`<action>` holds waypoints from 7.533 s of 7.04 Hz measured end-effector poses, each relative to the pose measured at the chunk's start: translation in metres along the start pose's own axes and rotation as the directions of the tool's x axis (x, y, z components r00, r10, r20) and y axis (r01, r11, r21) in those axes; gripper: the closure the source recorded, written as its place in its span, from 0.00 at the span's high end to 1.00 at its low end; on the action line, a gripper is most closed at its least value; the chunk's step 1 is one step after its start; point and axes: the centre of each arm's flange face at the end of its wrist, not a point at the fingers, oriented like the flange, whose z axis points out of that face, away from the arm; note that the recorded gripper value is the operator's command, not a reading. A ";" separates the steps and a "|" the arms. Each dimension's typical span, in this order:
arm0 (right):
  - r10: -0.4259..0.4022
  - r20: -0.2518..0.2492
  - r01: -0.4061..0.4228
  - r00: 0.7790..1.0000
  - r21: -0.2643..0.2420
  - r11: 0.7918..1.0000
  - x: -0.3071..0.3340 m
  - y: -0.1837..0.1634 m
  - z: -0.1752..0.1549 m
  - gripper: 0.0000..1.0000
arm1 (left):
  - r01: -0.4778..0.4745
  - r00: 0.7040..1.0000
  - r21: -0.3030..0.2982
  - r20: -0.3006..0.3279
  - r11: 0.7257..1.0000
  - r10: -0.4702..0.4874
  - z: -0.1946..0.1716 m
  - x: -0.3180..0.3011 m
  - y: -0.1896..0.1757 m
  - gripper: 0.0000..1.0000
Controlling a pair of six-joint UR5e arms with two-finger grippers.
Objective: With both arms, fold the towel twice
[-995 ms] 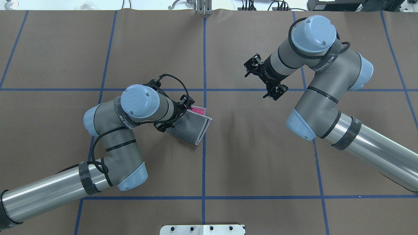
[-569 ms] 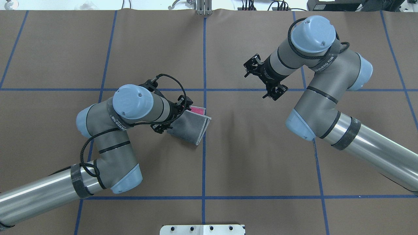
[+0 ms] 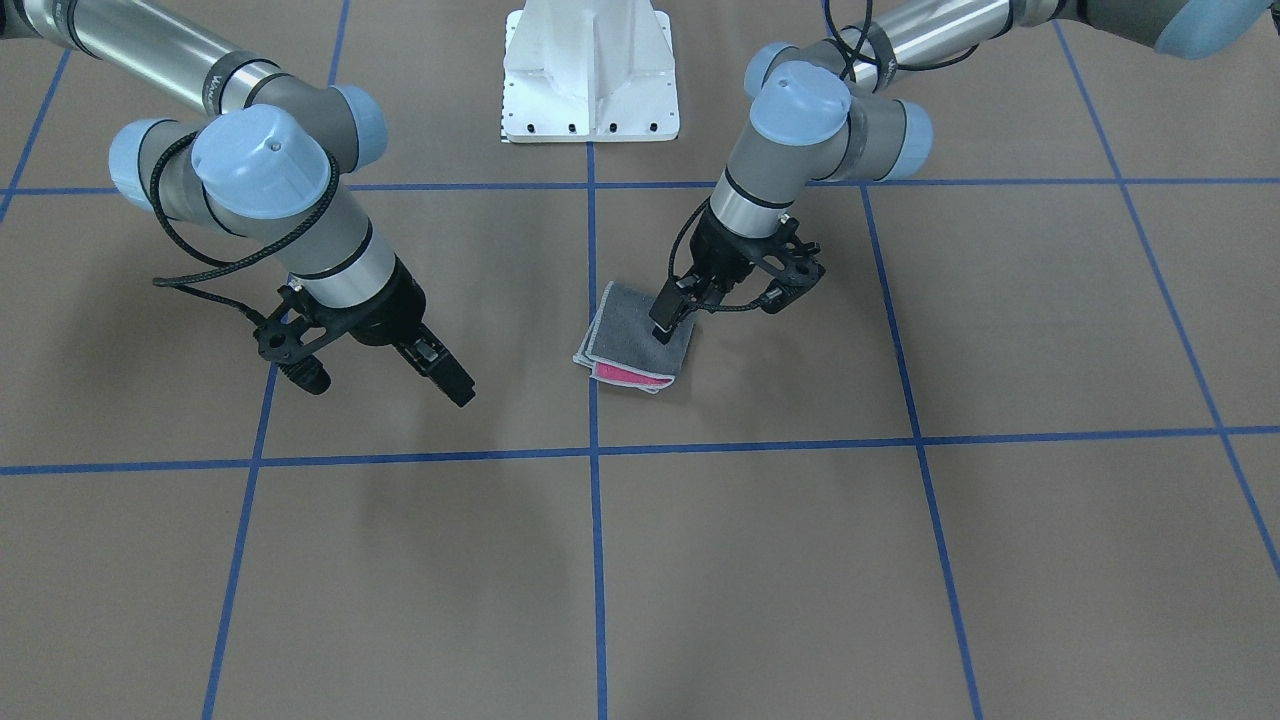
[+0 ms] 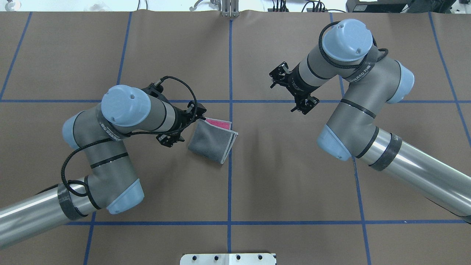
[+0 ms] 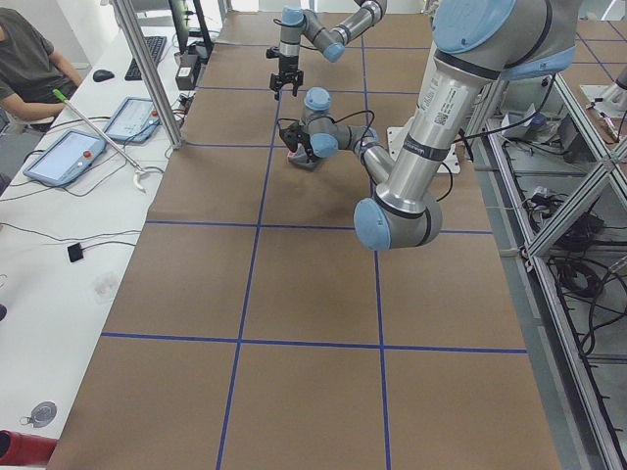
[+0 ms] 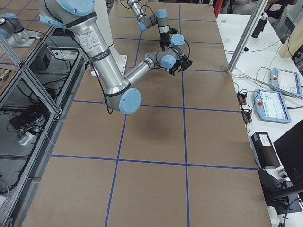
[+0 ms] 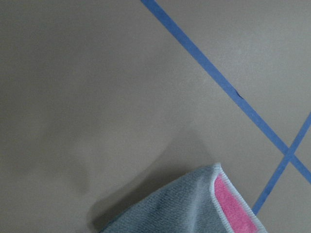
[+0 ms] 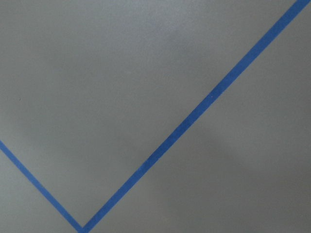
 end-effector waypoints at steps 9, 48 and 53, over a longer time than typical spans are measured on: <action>-0.302 0.107 0.292 0.947 0.094 0.952 -0.031 0.103 0.050 0.87 | -0.161 0.987 0.047 0.016 0.986 0.160 -0.059 -0.039 -0.074 1.00; -0.772 0.197 0.768 0.605 0.110 0.630 -0.006 0.094 0.063 1.00 | -0.078 0.996 0.013 -0.034 0.997 0.078 -0.063 -0.010 -0.050 1.00; -0.687 0.162 0.694 0.708 0.021 0.720 0.083 -0.061 -0.011 1.00 | -0.042 0.998 -0.012 -0.045 0.999 0.042 0.006 0.038 0.040 1.00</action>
